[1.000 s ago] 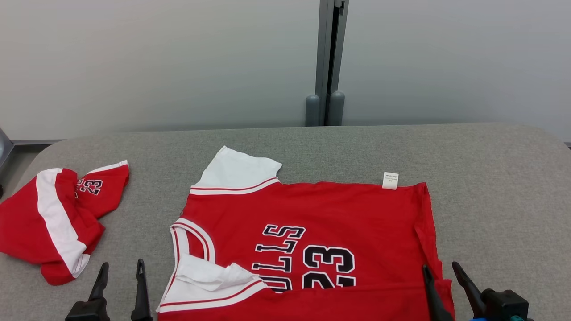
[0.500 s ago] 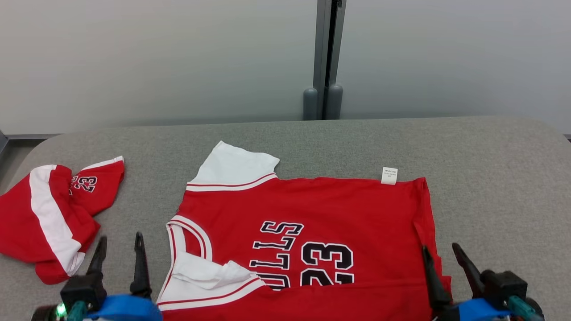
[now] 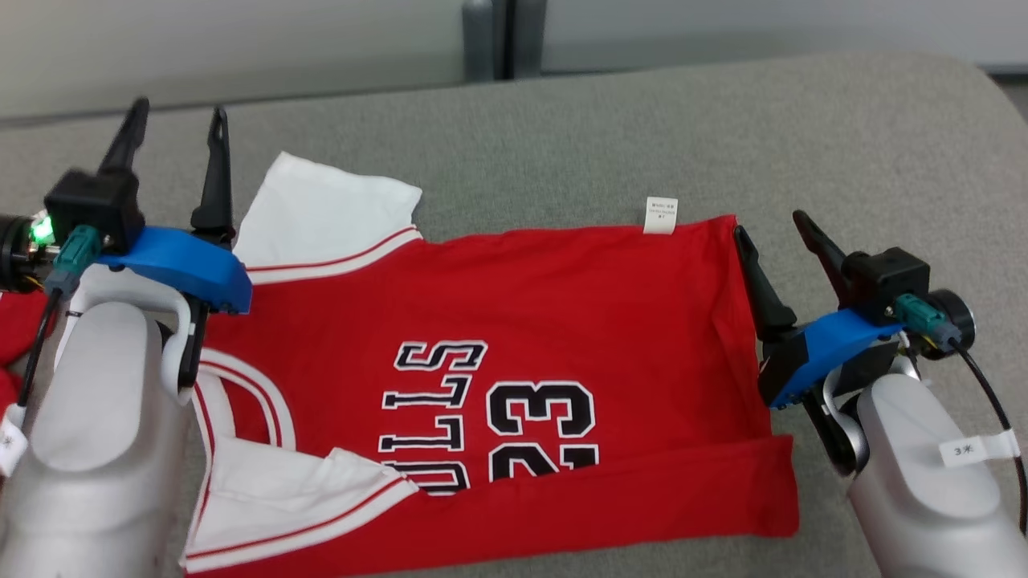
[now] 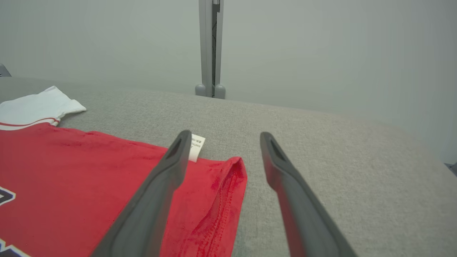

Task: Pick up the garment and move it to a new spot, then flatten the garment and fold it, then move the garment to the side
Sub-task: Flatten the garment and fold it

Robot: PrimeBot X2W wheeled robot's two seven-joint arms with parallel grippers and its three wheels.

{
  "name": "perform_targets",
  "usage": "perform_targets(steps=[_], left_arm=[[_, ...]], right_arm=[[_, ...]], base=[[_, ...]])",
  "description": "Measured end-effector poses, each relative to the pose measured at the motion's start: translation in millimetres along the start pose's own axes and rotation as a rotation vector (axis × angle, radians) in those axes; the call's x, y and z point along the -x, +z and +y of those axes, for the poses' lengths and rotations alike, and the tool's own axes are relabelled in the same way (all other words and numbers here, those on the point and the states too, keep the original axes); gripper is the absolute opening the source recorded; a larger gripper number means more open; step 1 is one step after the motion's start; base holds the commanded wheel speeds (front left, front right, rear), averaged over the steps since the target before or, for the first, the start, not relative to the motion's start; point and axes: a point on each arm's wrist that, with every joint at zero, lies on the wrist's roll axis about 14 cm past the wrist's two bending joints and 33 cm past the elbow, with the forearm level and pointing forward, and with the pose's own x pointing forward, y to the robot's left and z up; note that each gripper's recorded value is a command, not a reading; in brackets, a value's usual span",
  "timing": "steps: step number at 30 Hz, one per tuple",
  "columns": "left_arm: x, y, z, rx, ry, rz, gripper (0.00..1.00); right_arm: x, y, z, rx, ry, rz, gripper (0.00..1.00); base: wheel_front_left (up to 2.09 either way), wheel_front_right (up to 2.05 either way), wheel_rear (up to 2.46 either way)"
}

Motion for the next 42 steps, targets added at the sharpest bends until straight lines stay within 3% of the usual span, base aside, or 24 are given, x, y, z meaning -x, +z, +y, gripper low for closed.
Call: perform_targets(steps=[10, 19, 28, 29, 30, 31, 32, 41, 42], left_arm=[[-81.8, -67.4, -31.8, -0.027, -0.195, 0.293, 1.0], [-76.3, -151.3, -22.8, -0.066, -0.227, 0.613, 1.0], [-66.1, -181.0, -28.2, 0.015, -0.229, 0.71, 1.0], [-65.8, -181.8, -28.9, 0.025, -0.228, 0.712, 0.86], [-65.3, -182.5, -29.4, 0.02, -0.232, 0.716, 0.42], [-65.6, -182.3, -30.0, 0.011, -0.238, 0.717, 0.15], [-66.2, -181.0, -30.9, 0.017, -0.239, 0.713, 0.0], [-65.6, -163.7, -27.7, 0.007, -0.244, 0.645, 0.0], [-65.5, -162.5, -26.9, 0.005, -0.243, 0.638, 0.0]], right_arm=[[-38.2, -37.1, -18.0, 0.033, 0.007, 0.15, 1.0], [-54.4, -45.4, -16.7, 0.018, 0.024, 0.156, 1.0], [-59.5, -50.0, -12.2, 0.003, 0.049, 0.174, 1.0], [-60.0, -50.6, -12.7, 0.005, 0.05, 0.18, 1.0], [-59.8, -52.3, -14.0, 0.005, 0.05, 0.19, 1.0], [-59.2, -54.7, -15.5, 0.005, 0.048, 0.202, 1.0], [-58.5, -57.9, -16.5, 0.005, 0.047, 0.219, 1.0], [-52.0, -83.9, -14.0, -0.002, 0.063, 0.373, 1.0], [-51.7, -85.9, -13.0, -0.007, 0.066, 0.385, 0.16]], base=[[0.0, 0.0, 0.0], [0.0, 0.0, 0.0], [0.0, 0.0, 0.0], [0.0, 0.0, 0.0], [0.0, 0.0, 0.0], [0.0, 0.0, 0.0], [0.0, 0.0, 0.0], [0.0, 0.0, 0.0], [0.0, 0.0, 0.0]])
